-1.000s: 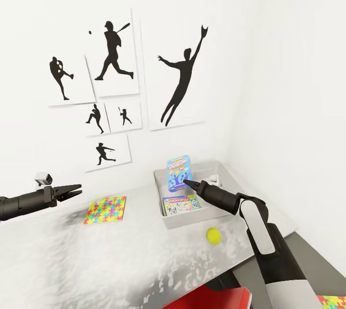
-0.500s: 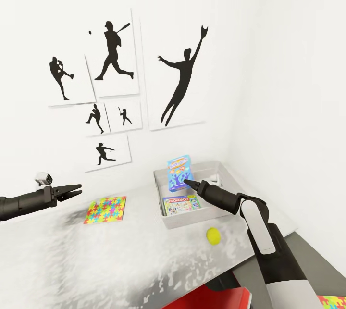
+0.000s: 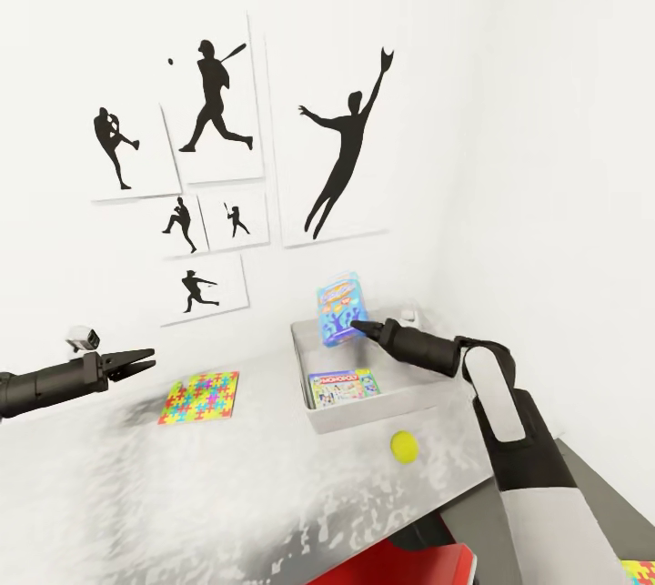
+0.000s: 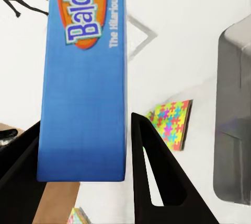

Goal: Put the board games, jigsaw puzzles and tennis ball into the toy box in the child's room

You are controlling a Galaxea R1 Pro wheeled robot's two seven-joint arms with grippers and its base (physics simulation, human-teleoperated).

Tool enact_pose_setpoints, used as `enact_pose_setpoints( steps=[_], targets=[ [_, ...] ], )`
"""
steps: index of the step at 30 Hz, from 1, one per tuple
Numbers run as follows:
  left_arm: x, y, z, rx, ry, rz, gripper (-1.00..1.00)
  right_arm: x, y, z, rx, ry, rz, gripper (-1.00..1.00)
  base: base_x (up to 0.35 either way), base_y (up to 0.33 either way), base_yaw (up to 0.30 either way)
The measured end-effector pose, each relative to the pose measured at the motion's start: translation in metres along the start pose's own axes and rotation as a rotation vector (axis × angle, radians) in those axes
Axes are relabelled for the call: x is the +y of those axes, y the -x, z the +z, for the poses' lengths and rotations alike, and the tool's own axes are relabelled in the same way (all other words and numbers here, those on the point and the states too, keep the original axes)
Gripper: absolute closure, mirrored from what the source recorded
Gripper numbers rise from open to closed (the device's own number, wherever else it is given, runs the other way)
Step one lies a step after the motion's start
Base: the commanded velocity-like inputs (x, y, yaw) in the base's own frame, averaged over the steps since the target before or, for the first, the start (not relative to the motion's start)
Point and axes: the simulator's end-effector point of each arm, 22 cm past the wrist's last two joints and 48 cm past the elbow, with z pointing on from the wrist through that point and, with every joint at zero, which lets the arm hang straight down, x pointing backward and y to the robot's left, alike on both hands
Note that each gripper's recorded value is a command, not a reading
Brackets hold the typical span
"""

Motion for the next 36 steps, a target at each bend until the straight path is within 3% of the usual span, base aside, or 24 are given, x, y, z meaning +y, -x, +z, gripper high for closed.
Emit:
enact_pose_setpoints(
  steps=[6,8,11,17,27,31,36],
  targets=[
    [0.0,0.0,0.001,0.0,-0.002,-0.001,-1.0,-0.002,0.042,0.005,-0.007,-0.037,-0.024,1.0,0.0,0.0,0.0],
    [0.0,0.0,0.001,0.0,-0.002,-0.001,-1.0,-0.028,0.055,-0.001,-0.001,-0.101,-0.02,1.0,0.0,0.0,0.0],
    [0.0,0.0,0.001,0.0,-0.002,-0.001,-1.0,-0.069,0.069,-0.012,0.018,-0.181,0.027,1.0,0.0,0.0,0.0],
    [0.0,-0.001,0.001,0.0,-0.003,-0.002,-1.0,-0.127,0.075,-0.032,0.047,-0.291,0.115,1.0,0.0,0.0,0.0],
    [0.0,-0.001,0.001,0.0,-0.003,-0.001,-1.0,-0.157,0.076,-0.056,0.053,-0.351,0.148,1.0,0.0,0.0,0.0],
    [0.0,-0.001,0.001,0.0,-0.003,-0.002,-1.0,-0.175,0.063,-0.06,0.081,-0.387,0.18,1.0,0.0,0.0,0.0],
    [0.0,-0.001,0.001,0.0,-0.003,-0.002,-1.0,-0.188,0.048,-0.061,0.118,-0.428,0.182,1.0,0.0,0.0,0.0]
  ],
)
